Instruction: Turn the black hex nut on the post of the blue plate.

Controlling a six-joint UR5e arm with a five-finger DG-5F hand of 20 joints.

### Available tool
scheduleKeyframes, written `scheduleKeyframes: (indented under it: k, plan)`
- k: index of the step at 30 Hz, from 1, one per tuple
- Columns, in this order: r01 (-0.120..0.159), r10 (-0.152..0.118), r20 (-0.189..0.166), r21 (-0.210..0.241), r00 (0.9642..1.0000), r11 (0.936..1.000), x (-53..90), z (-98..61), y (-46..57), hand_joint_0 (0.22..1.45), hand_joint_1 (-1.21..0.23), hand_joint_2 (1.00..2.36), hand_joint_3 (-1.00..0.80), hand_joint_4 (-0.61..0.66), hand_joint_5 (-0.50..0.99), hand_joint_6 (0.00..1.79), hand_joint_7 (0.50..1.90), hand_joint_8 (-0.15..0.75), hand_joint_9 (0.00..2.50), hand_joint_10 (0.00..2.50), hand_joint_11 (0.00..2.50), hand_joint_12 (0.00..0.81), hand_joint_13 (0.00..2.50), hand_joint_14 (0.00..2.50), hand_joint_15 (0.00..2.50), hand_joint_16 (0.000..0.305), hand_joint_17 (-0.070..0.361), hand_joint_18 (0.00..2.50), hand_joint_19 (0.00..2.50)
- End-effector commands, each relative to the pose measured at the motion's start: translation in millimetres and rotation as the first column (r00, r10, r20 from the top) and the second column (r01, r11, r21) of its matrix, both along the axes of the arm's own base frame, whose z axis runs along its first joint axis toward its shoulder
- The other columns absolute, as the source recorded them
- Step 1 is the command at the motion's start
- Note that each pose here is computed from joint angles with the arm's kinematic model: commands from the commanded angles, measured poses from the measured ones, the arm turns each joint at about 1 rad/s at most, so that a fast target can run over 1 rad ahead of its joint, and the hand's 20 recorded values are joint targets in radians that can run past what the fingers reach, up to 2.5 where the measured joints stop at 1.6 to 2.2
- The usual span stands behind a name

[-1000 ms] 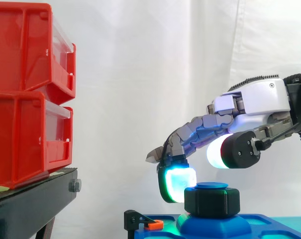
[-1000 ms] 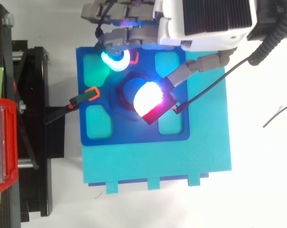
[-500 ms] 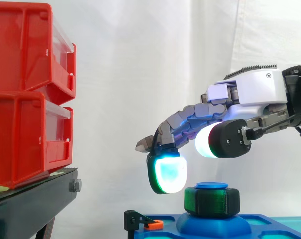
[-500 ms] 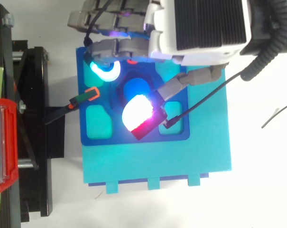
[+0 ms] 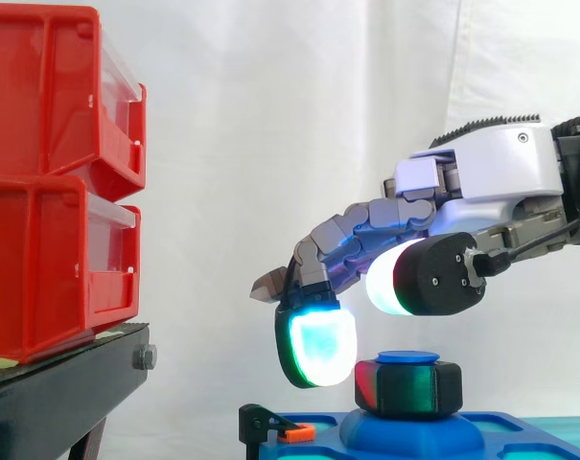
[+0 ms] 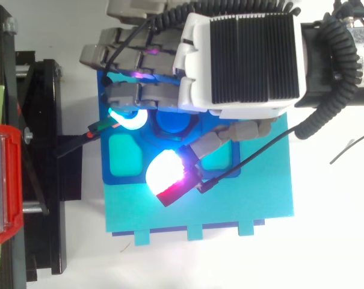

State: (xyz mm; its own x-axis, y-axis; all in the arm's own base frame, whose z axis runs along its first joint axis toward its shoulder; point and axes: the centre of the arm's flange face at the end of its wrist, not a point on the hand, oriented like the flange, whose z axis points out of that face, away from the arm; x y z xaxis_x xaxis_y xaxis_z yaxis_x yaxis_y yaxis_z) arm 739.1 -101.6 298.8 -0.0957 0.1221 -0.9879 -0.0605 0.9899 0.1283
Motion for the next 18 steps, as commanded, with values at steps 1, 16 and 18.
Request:
scheduleKeyframes:
  k: [1,16,18]
  plan:
    - [0.0,0.0,-0.008,0.001,1.0,1.0,-0.6,-0.8,0.9,0.48,-0.24,1.0,-0.5,0.18,-0.19,0.52,1.21,0.245,0.29,0.0,0.0,0.374,0.33,0.0,0.11,0.059,0.133,0.18,0.19]
    - [-0.016,0.016,-0.042,-0.002,0.999,0.9999,-8.4,-2.9,-16.2,0.48,-0.24,1.0,-0.5,0.18,-0.2,0.54,1.2,0.245,0.29,0.0,0.0,0.374,0.34,0.0,0.11,0.059,0.133,0.18,0.19]
    - [-0.021,0.02,-0.041,-0.004,0.999,0.9998,-9.3,-2.7,-20.6,0.48,-0.24,1.0,-0.5,0.18,-0.2,0.54,1.2,0.245,0.29,0.0,0.0,0.374,0.34,0.0,0.11,0.059,0.133,0.18,0.19]
